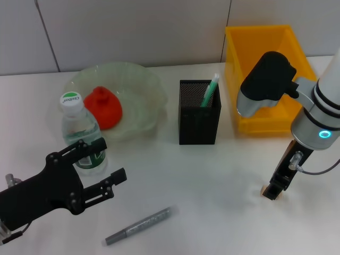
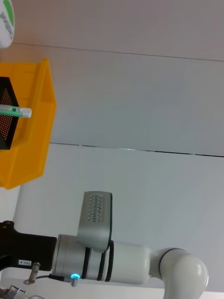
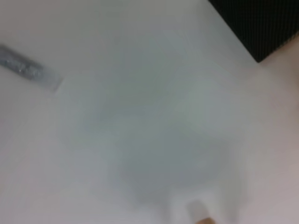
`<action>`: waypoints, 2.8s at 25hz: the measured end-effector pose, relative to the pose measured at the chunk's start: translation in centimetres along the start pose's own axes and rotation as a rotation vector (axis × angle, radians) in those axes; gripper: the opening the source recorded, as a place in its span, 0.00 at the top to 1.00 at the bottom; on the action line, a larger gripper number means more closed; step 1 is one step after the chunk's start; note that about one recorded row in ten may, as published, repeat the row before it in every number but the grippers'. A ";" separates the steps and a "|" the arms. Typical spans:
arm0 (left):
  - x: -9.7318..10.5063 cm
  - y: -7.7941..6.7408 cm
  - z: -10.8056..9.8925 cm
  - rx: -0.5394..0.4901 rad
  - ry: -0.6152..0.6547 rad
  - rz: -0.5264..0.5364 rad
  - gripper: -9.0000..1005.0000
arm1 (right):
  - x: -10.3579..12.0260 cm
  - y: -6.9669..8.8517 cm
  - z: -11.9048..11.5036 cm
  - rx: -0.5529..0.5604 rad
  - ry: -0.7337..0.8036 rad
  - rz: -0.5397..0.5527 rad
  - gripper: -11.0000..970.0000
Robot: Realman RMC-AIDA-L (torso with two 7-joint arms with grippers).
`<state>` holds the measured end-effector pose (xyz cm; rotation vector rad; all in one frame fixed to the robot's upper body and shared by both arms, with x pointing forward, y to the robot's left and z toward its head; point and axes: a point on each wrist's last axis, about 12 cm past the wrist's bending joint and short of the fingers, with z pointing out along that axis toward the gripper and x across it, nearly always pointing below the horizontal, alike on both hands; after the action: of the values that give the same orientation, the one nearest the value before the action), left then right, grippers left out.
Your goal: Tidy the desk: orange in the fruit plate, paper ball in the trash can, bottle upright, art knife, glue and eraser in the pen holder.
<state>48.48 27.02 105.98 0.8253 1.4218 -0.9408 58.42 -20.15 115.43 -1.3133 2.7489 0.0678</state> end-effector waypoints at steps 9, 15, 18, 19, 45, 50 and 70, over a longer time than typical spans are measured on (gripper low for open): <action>0.0 0.1 0.0 0.001 0.005 0.002 0.22 | -0.1 0.1 0.5 0.015 0.012 -0.001 0.39; 0.0 0.1 -0.1 -0.004 0.004 0.010 0.22 | -0.1 0.0 0.7 0.016 0.011 0.004 0.39; 0.0 0.1 -0.1 -0.005 0.004 0.012 0.22 | -0.2 0.1 0.8 0.011 0.018 0.004 0.39; 0.0 0.1 -0.1 -0.005 0.004 0.012 0.22 | -0.2 0.2 0.9 0.011 0.021 0.002 0.39; -0.1 0.1 -0.1 -0.001 0.001 0.015 0.22 | -0.2 0.3 1.7 -0.002 0.048 0.017 0.83; 0.0 0.1 0.0 0.001 0.002 0.014 0.22 | -0.2 0.3 1.8 0.001 0.049 0.023 0.84; -0.2 0.2 0.1 0.003 -0.003 0.017 0.22 | -2.4 1.8 -4.9 0.033 -0.248 -0.018 0.85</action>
<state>48.68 26.97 106.14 0.8371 1.4085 -0.9312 58.25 -17.54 120.54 -1.2293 2.5198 0.1709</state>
